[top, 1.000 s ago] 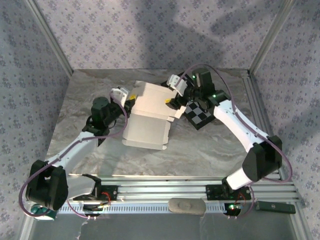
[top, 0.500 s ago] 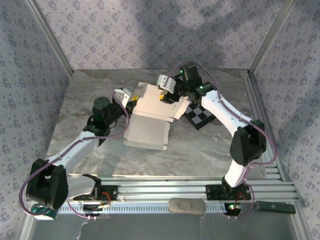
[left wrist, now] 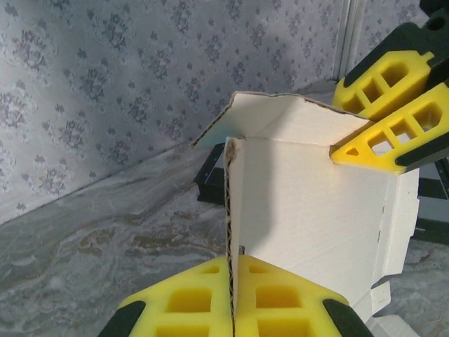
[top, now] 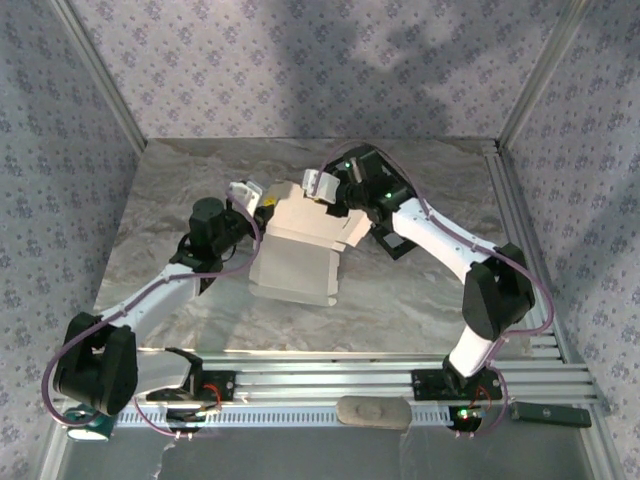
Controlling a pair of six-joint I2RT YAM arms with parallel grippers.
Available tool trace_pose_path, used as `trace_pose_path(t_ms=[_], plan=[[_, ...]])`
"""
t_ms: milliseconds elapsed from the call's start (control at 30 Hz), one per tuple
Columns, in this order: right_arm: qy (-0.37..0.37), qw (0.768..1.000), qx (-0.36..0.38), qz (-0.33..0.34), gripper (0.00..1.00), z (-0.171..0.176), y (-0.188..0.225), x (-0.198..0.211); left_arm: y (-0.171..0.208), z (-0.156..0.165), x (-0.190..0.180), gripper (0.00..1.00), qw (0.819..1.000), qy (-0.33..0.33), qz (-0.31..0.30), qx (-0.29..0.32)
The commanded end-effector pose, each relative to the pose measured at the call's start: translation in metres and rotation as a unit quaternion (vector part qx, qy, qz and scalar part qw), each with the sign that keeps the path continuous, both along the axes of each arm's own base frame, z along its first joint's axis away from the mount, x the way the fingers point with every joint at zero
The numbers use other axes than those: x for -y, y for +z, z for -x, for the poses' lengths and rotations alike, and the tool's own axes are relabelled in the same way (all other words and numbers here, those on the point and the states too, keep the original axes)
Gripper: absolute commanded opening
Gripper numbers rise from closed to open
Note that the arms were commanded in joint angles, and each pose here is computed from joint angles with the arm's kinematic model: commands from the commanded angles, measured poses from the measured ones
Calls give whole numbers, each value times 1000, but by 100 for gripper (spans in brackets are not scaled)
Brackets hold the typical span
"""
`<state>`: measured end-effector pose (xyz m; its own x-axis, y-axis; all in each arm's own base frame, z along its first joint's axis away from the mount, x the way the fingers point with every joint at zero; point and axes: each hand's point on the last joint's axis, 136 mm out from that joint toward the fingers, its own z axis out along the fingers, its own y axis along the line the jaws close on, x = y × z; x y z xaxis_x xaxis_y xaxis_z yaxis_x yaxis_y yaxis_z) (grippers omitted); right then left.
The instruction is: Fold the paper box
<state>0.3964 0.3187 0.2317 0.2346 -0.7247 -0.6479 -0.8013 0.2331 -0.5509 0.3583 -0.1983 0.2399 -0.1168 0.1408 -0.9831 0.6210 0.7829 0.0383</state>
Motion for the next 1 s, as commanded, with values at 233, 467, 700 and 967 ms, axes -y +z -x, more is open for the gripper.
trace_pose_path(t_ms=[233,467,700,967], plan=[[-60,992,105,24,0,-2,-37,-15,-57,-6,-13,0,993,68,41,-89],[-91,989,114,-2,0,0,-57,-18,-102,-20,-40,3,977,140,43,-153],[-111,988,107,13,0,1,-71,-17,-81,-22,-84,44,915,228,231,-238],[-140,985,99,14,0,0,-67,-6,-21,23,-44,44,786,284,382,-394]])
